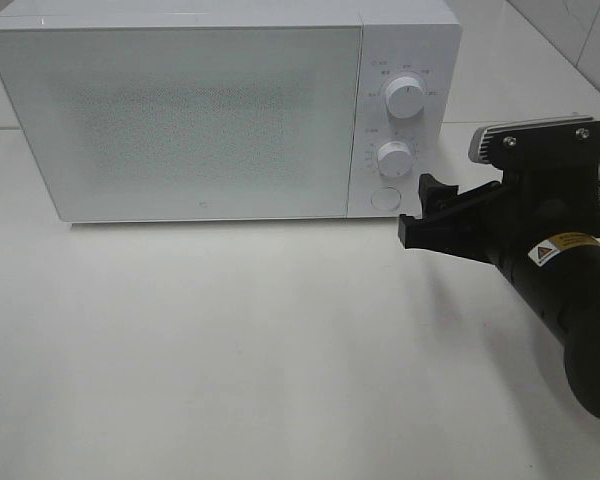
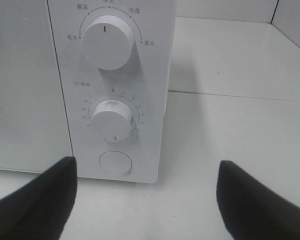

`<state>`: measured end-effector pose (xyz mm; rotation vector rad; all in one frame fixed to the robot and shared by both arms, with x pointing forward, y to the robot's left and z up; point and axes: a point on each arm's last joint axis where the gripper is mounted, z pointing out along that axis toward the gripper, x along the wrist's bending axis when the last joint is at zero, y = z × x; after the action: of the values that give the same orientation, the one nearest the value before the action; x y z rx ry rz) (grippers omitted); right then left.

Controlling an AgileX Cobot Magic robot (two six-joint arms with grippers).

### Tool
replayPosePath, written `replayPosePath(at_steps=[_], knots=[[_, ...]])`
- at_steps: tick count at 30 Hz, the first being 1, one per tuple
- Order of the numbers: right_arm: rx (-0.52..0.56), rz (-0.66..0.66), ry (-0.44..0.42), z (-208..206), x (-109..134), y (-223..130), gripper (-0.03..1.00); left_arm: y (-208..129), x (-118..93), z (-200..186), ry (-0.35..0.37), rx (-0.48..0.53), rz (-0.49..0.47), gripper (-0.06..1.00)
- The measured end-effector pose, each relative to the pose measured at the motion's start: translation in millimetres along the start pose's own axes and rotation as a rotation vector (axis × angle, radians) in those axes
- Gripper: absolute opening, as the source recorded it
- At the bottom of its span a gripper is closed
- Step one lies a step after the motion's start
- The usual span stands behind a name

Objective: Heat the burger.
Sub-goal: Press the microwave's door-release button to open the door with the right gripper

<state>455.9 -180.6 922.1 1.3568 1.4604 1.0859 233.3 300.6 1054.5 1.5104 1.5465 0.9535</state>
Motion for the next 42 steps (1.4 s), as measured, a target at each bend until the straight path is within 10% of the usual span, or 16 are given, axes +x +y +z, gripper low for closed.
replayPosePath(at_steps=[12,31,42], knots=[[0.027,0.279,-0.013,4,1,-10,0.67,0,0,0,0.000,0.000,0.000,0.97],[0.080,1.196,-0.048,3,2,-15,0.23,0,0,0,0.000,0.000,0.000,0.97],[0.092,1.410,-0.065,3,2,-17,0.05,0,0,0,0.000,0.000,0.000,0.97]])
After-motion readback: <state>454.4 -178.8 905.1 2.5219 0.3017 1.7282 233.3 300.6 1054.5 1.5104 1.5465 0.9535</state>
